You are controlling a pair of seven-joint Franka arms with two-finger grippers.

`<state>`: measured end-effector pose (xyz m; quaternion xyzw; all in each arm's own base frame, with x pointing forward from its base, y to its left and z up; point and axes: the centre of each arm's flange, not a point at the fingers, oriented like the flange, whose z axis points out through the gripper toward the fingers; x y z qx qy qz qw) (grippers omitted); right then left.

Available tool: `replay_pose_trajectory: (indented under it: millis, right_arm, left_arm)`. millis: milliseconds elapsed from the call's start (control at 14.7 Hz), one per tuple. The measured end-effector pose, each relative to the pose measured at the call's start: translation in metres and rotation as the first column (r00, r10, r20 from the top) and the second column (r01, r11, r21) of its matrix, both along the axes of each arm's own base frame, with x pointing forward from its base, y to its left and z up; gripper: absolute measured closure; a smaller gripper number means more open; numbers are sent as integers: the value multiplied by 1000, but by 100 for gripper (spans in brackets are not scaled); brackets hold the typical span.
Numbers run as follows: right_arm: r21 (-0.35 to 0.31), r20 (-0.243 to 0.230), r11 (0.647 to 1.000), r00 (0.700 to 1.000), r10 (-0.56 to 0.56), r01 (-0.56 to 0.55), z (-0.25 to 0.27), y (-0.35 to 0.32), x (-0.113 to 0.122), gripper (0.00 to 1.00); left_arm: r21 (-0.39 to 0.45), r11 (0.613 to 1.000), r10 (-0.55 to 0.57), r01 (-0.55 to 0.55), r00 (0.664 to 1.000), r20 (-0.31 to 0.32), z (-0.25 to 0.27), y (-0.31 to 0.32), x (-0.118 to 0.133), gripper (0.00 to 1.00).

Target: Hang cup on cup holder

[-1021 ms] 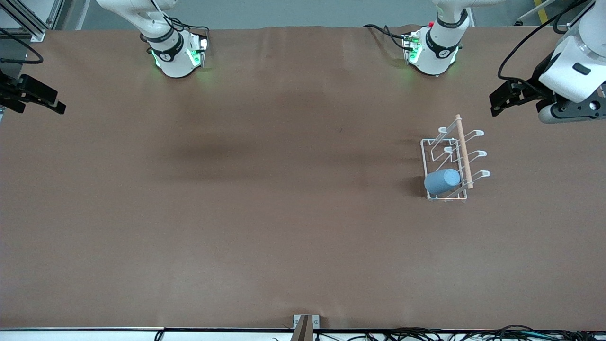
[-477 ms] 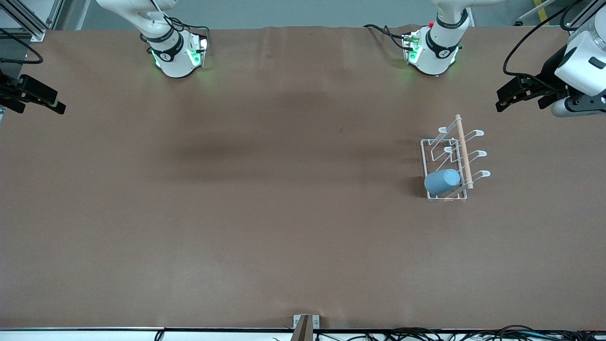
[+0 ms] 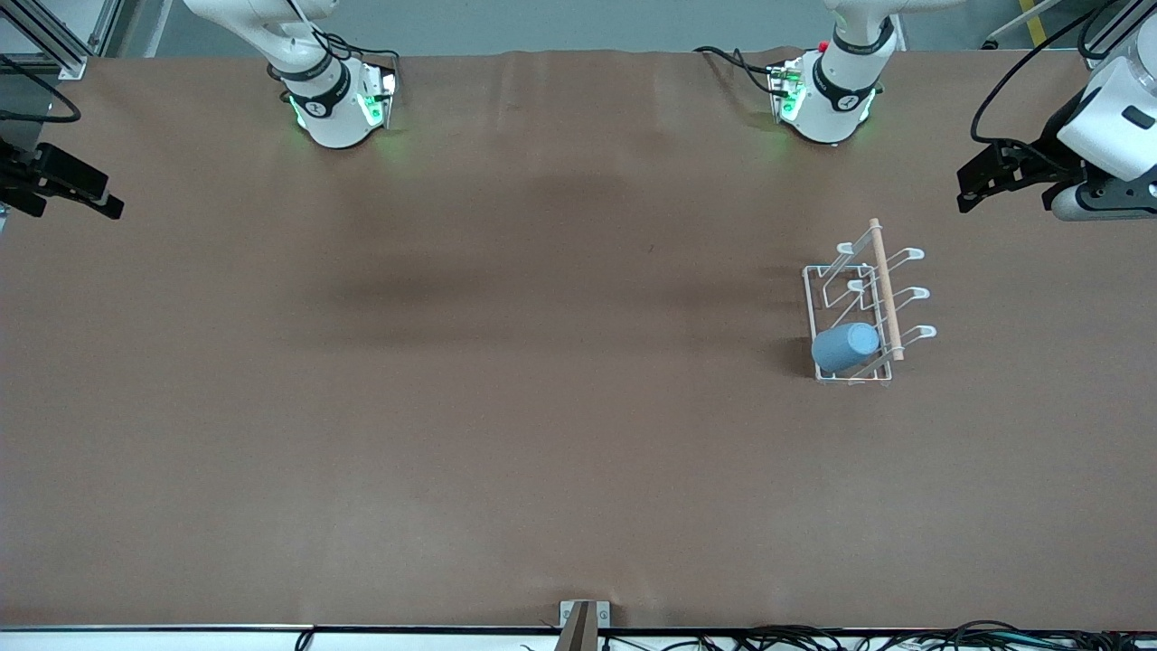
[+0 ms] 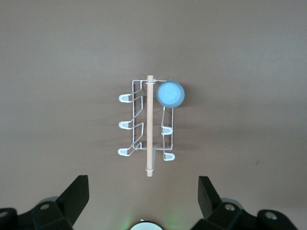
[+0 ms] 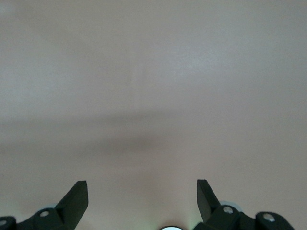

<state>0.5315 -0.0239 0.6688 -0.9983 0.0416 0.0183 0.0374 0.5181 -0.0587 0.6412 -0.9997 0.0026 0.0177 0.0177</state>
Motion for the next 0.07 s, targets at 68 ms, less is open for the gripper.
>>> replay_pose_trajectory:
  millis: [68]
  right_arm:
    - [-4,3,1000,1000,-1,1,0,-1,0,0]
  left_arm:
    - [1,1000,-1,1,1000,0,0,0,0,0]
